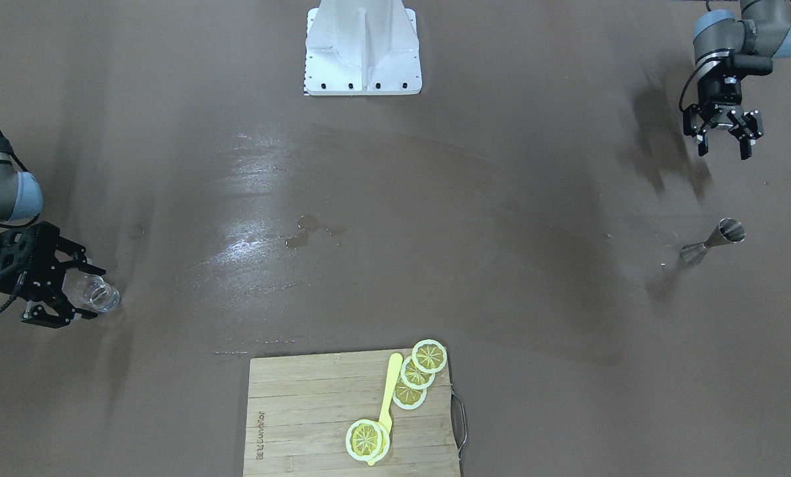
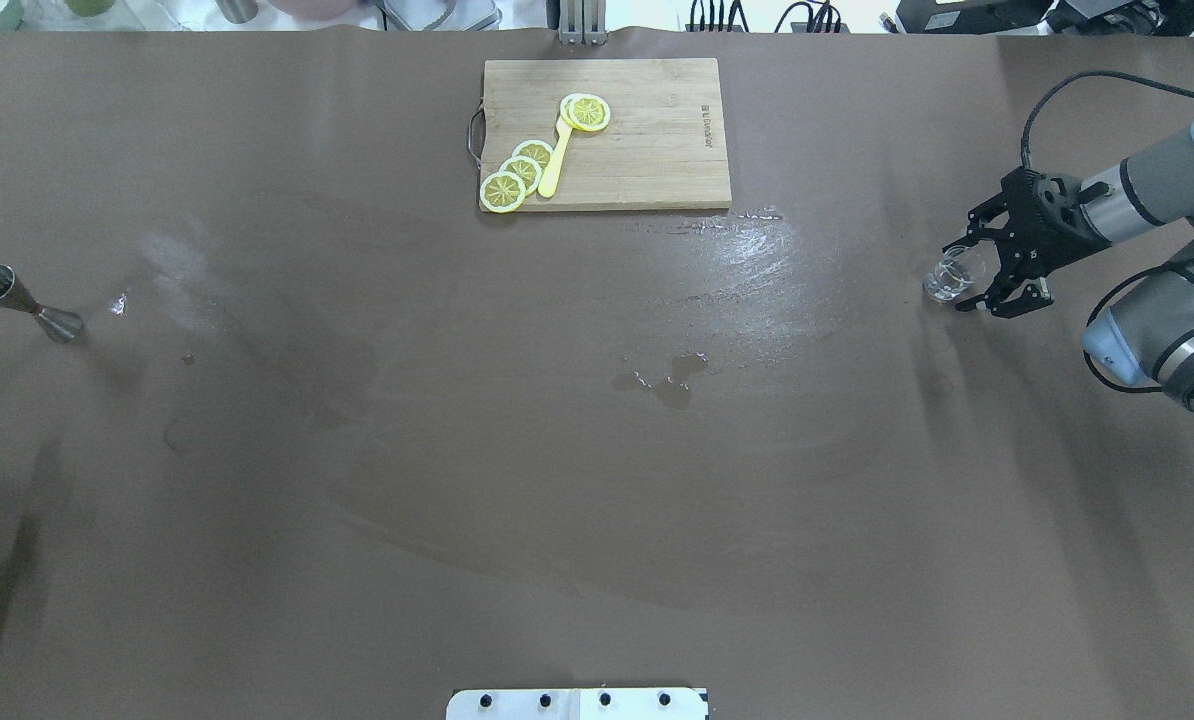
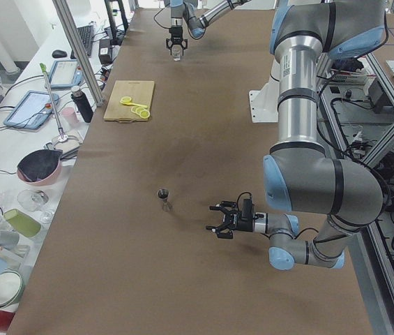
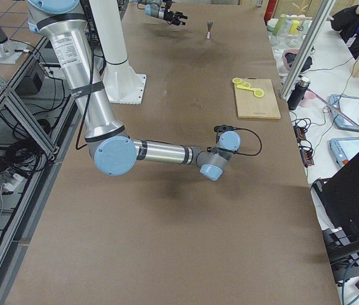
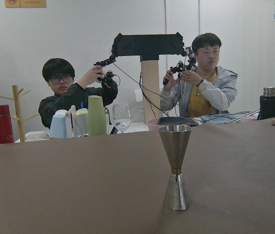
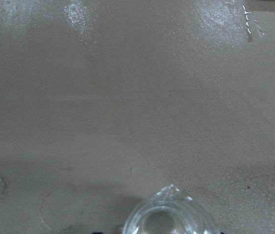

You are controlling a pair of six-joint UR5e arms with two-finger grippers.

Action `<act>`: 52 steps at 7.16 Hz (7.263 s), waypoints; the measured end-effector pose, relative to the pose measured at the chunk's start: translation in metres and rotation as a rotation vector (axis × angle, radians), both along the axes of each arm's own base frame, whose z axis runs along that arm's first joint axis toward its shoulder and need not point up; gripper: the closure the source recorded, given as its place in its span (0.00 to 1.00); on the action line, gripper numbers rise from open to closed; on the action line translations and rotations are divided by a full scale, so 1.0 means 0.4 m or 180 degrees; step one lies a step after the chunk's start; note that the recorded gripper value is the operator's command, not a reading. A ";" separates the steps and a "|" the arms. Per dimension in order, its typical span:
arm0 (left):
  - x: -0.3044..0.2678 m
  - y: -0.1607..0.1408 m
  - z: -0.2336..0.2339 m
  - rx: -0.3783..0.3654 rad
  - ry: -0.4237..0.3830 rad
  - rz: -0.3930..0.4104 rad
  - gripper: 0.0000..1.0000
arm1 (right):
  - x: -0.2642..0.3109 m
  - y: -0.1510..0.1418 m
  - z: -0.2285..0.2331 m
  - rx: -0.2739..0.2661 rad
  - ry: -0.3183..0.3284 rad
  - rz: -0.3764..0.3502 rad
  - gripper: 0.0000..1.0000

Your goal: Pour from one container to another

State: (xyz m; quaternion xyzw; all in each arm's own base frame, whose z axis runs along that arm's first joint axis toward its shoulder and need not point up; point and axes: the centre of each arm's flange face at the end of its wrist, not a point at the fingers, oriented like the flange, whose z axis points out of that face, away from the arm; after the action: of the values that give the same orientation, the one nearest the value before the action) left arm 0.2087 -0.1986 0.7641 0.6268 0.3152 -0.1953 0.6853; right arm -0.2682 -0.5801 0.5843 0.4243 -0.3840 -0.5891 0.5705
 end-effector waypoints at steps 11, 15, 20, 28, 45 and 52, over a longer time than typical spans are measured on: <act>0.263 -0.319 -0.220 -0.0687 -0.0117 -0.1021 0.16 | 0.106 -0.109 -0.121 0.0173 -0.0150 0.0215 1.00; 0.277 -0.404 -0.238 -0.0877 -0.0008 -0.1145 0.20 | 0.134 -0.134 -0.218 0.0157 -0.0265 0.0354 1.00; 0.295 -0.505 -0.239 -0.1003 0.0077 -0.1316 0.36 | 0.121 -0.155 -0.299 0.0015 -0.0362 0.0403 1.00; 0.377 -0.545 -0.266 -0.1005 0.0313 -0.1335 1.00 | 0.046 -0.144 -0.307 0.0095 -0.0307 0.0403 1.00; 0.968 -0.590 -1.558 0.0245 -0.0237 0.0922 1.00 | 0.077 -0.014 -0.796 0.0227 -0.0131 0.0369 1.00; 1.082 -0.444 -1.477 0.0603 -0.0301 0.1338 1.00 | -0.089 0.096 -0.914 0.0262 0.0048 0.0264 1.00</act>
State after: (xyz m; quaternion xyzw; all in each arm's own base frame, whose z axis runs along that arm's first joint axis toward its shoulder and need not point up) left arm 0.6414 -0.3760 0.1734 0.6173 0.4233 0.0117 0.6630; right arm -0.3036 -0.5417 0.2187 0.4585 -0.3372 -0.5834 0.5794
